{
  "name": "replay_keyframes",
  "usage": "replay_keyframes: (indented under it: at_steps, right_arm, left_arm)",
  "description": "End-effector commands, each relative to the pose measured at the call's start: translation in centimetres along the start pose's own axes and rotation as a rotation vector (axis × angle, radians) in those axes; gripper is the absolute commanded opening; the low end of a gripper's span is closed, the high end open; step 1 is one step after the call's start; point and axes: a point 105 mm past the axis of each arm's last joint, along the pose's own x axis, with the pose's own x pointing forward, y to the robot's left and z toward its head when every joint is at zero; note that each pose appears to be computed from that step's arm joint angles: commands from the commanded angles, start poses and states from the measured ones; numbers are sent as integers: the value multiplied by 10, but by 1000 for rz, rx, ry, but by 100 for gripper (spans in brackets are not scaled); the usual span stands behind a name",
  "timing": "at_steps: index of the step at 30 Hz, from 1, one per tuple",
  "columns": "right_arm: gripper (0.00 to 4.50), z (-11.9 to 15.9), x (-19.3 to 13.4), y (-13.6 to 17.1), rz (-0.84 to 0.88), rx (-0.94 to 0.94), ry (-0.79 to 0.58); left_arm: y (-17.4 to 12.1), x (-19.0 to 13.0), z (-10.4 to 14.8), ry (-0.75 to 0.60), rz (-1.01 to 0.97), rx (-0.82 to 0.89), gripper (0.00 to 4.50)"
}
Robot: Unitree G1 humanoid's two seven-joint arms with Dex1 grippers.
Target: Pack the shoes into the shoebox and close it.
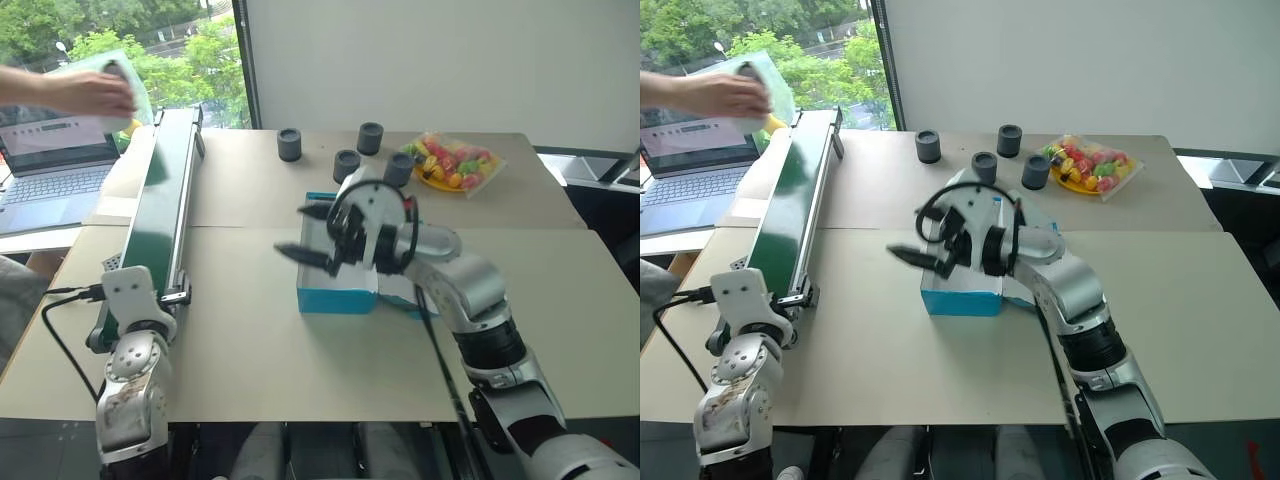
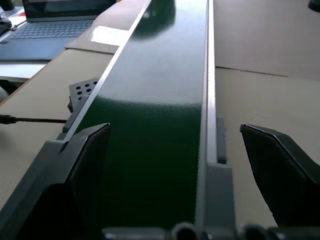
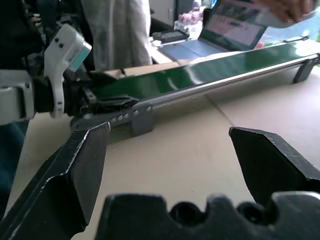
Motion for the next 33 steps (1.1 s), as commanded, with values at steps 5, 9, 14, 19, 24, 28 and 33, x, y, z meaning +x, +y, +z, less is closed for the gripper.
replay_keyframes:
  at_steps: [5, 9, 14, 19, 24, 28, 33]
  right_arm:
    - [450, 3, 5, 10, 2, -34, 0]
    - [450, -1, 7, 7, -36, -15, 1]
    - [450, -19, 4, -11, -163, 42, 31]
    - [450, -32, 1, -15, -207, 65, 58]
    - [450, -34, -1, -18, -226, 83, 52]
    - [450, -35, 1, -20, -238, 76, 55]
    - [450, -35, 1, -17, -242, 93, 45]
  left_arm:
    - [12, -2, 19, -34, -21, 55, 446]
    - [4, 3, 21, -18, -93, 129, 446]
    - [-1, 10, 20, 3, -118, 140, 446]
    - [-1, 14, 20, 24, -118, 114, 446]
    - [-4, 20, 23, 29, -137, 127, 446]
    - [-2, 21, 23, 36, -130, 132, 446]
    - [0, 20, 19, 55, -126, 134, 446]
